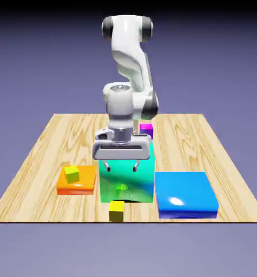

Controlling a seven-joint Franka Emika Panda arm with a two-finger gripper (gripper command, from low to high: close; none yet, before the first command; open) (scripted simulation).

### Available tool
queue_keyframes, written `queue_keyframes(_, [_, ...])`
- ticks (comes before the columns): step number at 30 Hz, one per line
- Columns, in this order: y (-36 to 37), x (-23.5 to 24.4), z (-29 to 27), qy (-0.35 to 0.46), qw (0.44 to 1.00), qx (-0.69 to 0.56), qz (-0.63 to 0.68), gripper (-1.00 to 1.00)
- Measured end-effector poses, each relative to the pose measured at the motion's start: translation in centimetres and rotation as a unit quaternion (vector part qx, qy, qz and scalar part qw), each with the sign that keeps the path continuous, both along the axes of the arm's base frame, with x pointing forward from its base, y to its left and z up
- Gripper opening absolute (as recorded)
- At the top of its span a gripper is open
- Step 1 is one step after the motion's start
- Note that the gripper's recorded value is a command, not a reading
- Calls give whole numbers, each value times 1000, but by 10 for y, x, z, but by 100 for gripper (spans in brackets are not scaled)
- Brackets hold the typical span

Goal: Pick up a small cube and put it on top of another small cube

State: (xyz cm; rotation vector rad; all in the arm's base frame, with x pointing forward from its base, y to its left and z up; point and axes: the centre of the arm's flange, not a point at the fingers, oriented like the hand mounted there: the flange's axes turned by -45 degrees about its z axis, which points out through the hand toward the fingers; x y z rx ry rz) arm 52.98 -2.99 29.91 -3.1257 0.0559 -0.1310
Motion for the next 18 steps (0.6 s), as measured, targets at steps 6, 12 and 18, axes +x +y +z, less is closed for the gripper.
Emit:
queue_keyframes(6, [-12, 23, -70, 111, 994, 2, -11, 0])
queue_keyframes(12, [-17, 23, -143, 160, 987, 2, -16, 0])
queue_keyframes(18, [-17, 25, -133, 160, 987, 3, -16, -100])
